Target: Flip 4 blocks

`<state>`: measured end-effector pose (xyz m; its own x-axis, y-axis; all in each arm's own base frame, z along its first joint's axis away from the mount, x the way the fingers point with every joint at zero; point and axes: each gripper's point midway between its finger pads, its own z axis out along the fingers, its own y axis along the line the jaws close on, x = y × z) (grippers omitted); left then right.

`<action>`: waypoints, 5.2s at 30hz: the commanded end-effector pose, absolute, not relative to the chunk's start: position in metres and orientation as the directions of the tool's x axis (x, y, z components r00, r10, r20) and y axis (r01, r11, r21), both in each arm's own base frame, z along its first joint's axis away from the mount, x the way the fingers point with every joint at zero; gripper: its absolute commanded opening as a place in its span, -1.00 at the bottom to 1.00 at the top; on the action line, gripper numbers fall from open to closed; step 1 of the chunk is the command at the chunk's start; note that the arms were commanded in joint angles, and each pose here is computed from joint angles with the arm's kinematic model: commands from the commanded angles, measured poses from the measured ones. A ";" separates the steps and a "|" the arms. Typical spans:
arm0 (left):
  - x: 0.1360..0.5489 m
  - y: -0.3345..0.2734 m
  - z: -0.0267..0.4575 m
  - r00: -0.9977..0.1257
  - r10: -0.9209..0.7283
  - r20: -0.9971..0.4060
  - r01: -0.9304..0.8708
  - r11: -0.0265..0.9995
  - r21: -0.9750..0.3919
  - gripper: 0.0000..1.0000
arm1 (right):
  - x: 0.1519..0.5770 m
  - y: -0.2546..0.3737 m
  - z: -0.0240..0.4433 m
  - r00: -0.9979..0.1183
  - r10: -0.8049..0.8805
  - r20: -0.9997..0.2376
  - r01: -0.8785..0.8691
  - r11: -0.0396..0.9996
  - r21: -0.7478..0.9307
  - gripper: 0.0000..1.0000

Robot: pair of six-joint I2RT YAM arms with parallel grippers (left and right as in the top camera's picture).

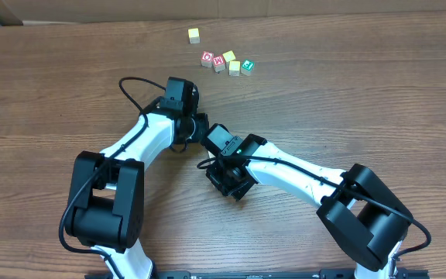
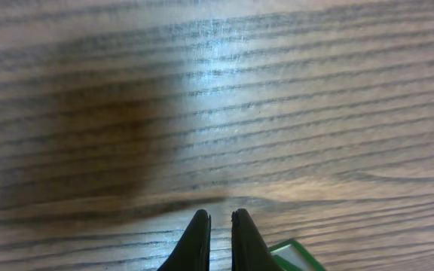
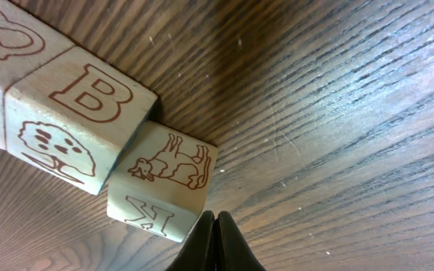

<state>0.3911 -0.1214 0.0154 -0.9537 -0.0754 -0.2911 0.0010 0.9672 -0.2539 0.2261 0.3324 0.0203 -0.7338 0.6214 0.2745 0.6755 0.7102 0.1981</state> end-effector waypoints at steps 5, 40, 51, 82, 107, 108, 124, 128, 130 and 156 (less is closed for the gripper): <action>0.418 -0.119 0.050 -0.941 -0.076 -0.330 0.003 0.973 -0.232 -0.92 | 0.239 0.338 0.047 -0.781 0.580 0.232 0.625 0.727 0.285 -0.92; 0.399 -0.028 0.102 -0.920 -0.375 -0.110 -0.349 0.915 -0.201 -0.89 | 0.243 0.388 0.056 -0.863 -0.152 -0.482 -0.260 0.951 0.167 -0.92; 0.399 -0.028 0.102 -0.920 -0.376 -0.109 -0.350 0.915 -0.201 -0.89 | 0.247 0.383 0.038 -0.860 -0.162 -0.483 -0.248 0.962 0.118 -0.92; 0.397 -0.028 0.102 -0.921 -0.376 -0.100 -0.352 0.915 -0.198 -0.89 | 0.263 0.362 0.028 -0.838 -0.159 -0.522 -0.193 0.981 0.012 -0.92; 0.397 -0.028 0.102 -0.921 -0.375 -0.100 -0.351 0.915 -0.198 -0.88 | 0.264 0.359 0.028 -0.840 -0.157 -0.519 -0.188 0.982 0.006 -0.92; 0.397 -0.028 0.102 -0.921 -0.375 -0.100 -0.351 0.915 -0.198 -0.89 | 0.264 0.359 0.028 -0.840 -0.157 -0.520 -0.188 0.982 0.007 -0.92; 0.393 -0.028 0.101 -0.926 -0.366 -0.090 -0.344 0.919 -0.192 -0.91 | 0.273 0.360 0.117 -0.804 -0.068 -0.590 -0.176 0.976 0.127 -0.93; 0.389 -0.027 0.101 -0.936 -0.342 -0.078 -0.324 0.928 -0.183 -0.92 | 0.284 0.334 0.168 -0.787 0.015 -0.616 -0.137 0.970 0.199 -0.92; 0.384 -0.027 0.106 -0.936 -0.346 -0.061 -0.330 0.925 -0.187 -0.92 | 0.291 0.308 0.194 -0.779 0.067 -0.624 -0.097 0.969 0.225 -0.91; 0.384 -0.026 0.177 -0.901 -0.350 -0.254 -0.288 0.924 -0.251 1.00 | 0.333 0.106 0.230 -0.725 0.340 -0.599 0.329 0.935 0.132 1.00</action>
<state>0.3816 -0.0256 0.1744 -0.9008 -0.3580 -0.2460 -0.2989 0.9218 -0.2469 0.3304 0.1067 0.2214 -0.7382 0.3386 -0.5834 0.3337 0.9350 0.1203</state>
